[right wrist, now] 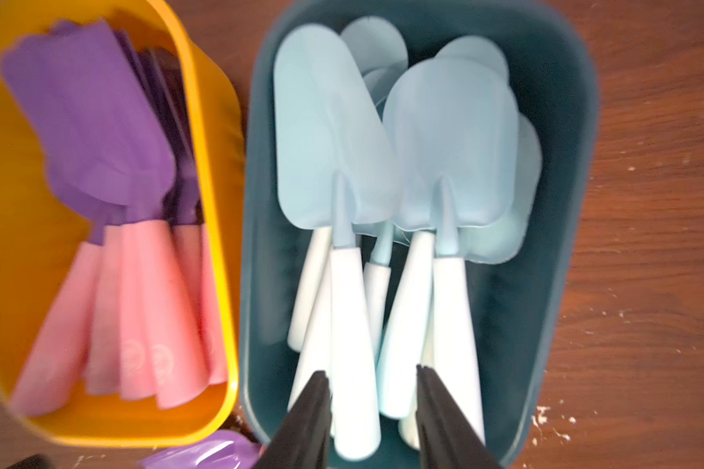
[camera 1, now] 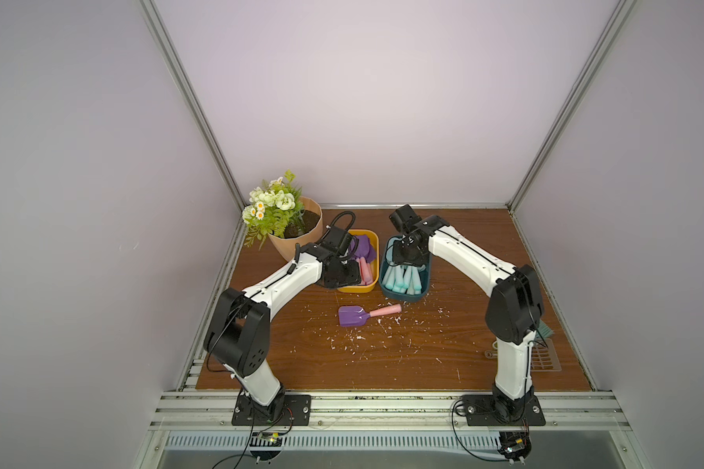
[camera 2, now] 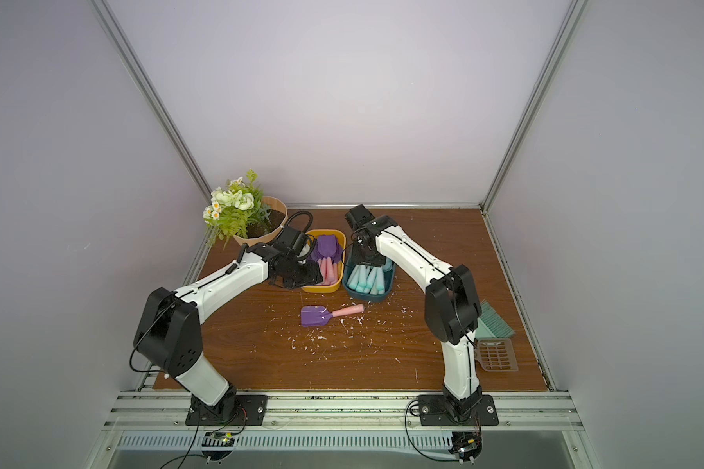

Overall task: Sort the small shovels by color and place them into the storage box
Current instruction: Place the shovel in the storage box, then pick up the shovel from the center of the board.

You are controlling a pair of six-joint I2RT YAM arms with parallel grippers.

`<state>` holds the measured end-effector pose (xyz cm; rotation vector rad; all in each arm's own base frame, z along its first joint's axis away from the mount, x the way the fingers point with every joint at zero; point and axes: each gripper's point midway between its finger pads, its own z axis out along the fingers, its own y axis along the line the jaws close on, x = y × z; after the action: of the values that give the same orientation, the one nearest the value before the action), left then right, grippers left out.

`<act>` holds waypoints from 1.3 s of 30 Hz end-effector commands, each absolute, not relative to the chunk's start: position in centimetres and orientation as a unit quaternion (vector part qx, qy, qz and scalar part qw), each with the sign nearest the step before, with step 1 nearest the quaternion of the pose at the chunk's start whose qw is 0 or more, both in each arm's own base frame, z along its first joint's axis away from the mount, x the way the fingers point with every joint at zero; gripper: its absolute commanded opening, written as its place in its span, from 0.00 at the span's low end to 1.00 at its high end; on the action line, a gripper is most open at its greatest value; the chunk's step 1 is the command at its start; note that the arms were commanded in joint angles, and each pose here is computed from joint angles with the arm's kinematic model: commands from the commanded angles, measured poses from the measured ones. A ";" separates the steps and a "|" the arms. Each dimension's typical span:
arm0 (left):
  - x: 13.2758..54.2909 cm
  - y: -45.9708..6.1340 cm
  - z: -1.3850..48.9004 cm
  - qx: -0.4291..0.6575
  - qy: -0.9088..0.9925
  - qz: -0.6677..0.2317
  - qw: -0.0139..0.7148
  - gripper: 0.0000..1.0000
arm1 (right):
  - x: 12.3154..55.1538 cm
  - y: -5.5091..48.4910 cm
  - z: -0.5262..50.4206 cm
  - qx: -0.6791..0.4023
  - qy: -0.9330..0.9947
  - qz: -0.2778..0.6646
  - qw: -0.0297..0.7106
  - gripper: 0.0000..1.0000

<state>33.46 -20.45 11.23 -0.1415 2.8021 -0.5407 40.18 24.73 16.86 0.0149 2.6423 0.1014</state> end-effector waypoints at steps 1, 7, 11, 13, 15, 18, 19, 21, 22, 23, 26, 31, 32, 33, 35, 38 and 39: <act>32.1 -19.5 11.3 -0.080 0.969 -0.184 0.141 0.60 | 36.5 26.3 17.8 -0.059 0.968 0.038 0.241 0.32; 28.8 -19.1 10.3 -0.101 0.970 -0.181 0.128 0.60 | 31.9 30.9 13.1 -0.117 0.971 0.090 0.188 0.23; 27.3 -18.5 10.3 -0.119 0.968 -0.177 0.133 0.60 | 31.6 32.5 10.4 -0.129 0.971 0.108 0.172 0.22; 26.7 -18.2 10.4 -0.128 0.966 -0.178 0.136 0.60 | 32.2 33.1 9.8 -0.136 0.969 0.109 0.177 0.22; 26.1 -18.0 10.4 -0.135 0.965 -0.178 0.138 0.60 | 32.9 33.6 9.2 -0.146 0.967 0.102 0.181 0.22; 25.3 -17.7 10.2 -0.146 0.963 -0.180 0.137 0.60 | 33.3 33.8 7.7 -0.154 0.969 0.094 0.167 0.21; 25.1 -17.7 10.2 -0.147 0.963 -0.180 0.137 0.60 | 33.1 33.8 7.3 -0.155 0.970 0.090 0.161 0.21; 24.7 -17.6 10.3 -0.150 0.962 -0.183 0.139 0.60 | 32.4 33.2 6.1 -0.157 0.974 0.080 0.144 0.21; 24.6 -17.5 10.3 -0.154 0.961 -0.183 0.140 0.60 | 31.9 32.8 5.6 -0.158 0.975 0.078 0.136 0.21; 24.3 -17.5 10.3 -0.157 0.960 -0.185 0.139 0.60 | 31.3 32.3 5.1 -0.158 0.977 0.075 0.126 0.21; 23.6 -17.7 10.3 -0.159 0.959 -0.188 0.139 0.60 | 29.1 30.8 4.5 -0.154 0.980 0.073 0.106 0.21; 22.0 -19.0 10.0 -0.148 0.962 -0.187 0.134 0.60 | 25.4 30.1 4.7 -0.151 0.979 0.105 0.086 0.21; 21.7 -19.3 9.9 -0.144 0.963 -0.187 0.132 0.60 | 24.8 30.2 4.9 -0.151 0.978 0.114 0.083 0.21; 21.4 -19.6 9.7 -0.142 0.964 -0.186 0.130 0.60 | 24.2 30.4 5.0 -0.151 0.977 0.123 0.083 0.21; 20.9 -19.9 9.2 -0.140 0.965 -0.186 0.125 0.60 | 23.5 30.8 5.2 -0.153 0.975 0.138 0.082 0.21; 20.1 -20.0 8.3 -0.141 0.966 -0.182 0.117 0.60 | 22.9 31.2 5.0 -0.151 0.974 0.151 0.075 0.21; 19.9 -20.1 8.1 -0.141 0.966 -0.183 0.115 0.60 | 22.8 31.3 5.0 -0.153 0.973 0.153 0.075 0.21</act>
<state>20.28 -20.34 8.75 -0.3557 2.8345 -0.5650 23.39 30.15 4.13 -0.4731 2.9259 0.3626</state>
